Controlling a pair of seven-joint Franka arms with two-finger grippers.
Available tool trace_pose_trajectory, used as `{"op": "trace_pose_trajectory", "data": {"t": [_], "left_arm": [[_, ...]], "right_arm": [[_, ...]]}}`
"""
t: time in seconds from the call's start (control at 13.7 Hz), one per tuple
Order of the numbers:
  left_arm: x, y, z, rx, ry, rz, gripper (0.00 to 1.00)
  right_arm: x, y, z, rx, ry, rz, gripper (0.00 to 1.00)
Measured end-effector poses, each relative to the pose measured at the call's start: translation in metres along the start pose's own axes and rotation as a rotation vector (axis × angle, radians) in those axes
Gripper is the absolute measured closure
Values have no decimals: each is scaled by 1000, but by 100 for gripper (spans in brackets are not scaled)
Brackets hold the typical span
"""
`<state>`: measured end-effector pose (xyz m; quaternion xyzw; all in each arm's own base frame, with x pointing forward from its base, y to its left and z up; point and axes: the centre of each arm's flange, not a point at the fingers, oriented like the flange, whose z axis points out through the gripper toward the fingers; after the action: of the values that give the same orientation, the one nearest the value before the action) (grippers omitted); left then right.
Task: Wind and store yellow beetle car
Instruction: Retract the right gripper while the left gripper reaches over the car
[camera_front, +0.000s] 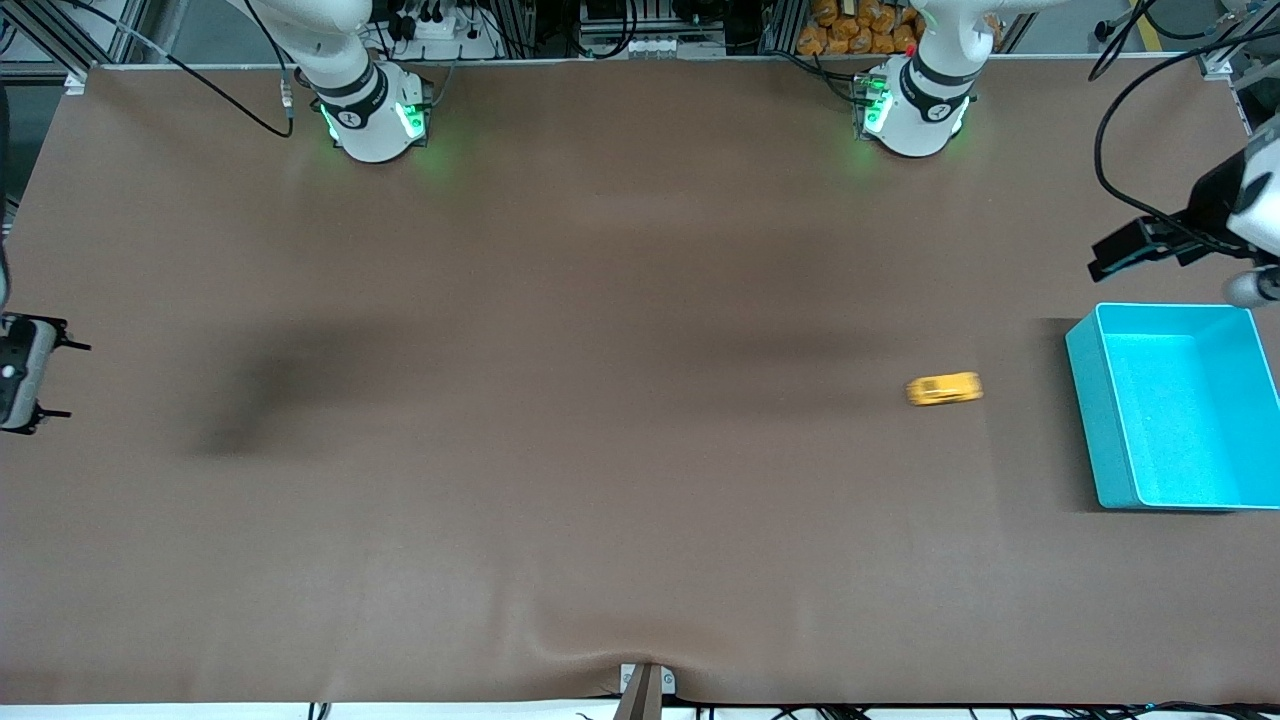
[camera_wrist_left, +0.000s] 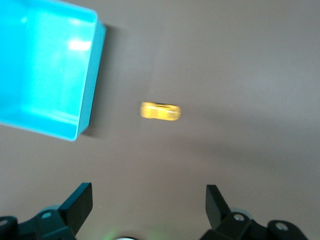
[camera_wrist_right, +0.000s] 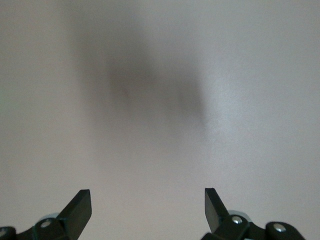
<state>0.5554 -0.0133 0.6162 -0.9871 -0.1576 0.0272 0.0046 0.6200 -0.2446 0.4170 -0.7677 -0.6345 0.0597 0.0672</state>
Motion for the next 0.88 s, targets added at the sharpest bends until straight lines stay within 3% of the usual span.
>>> {"op": "trace_pose_trajectory", "data": {"t": [0.15, 0.29, 0.58, 0.66, 0.88], "left_arm": [[3, -6, 5, -3, -6, -154, 0], [9, -15, 19, -5, -6, -304, 0], [16, -23, 64, -8, -11, -609, 0], [17, -27, 74, -6, -15, -682, 0], [23, -55, 110, -4, -23, -873, 0]], "right_arm": [[7, -10, -39, 29, 73, 61, 0], [16, -24, -86, 24, 101, 173, 0], [57, -63, -177, -91, 105, 370, 0], [68, -71, -190, -100, 110, 433, 0], [119, -97, -211, -53, 107, 656, 0]]}}
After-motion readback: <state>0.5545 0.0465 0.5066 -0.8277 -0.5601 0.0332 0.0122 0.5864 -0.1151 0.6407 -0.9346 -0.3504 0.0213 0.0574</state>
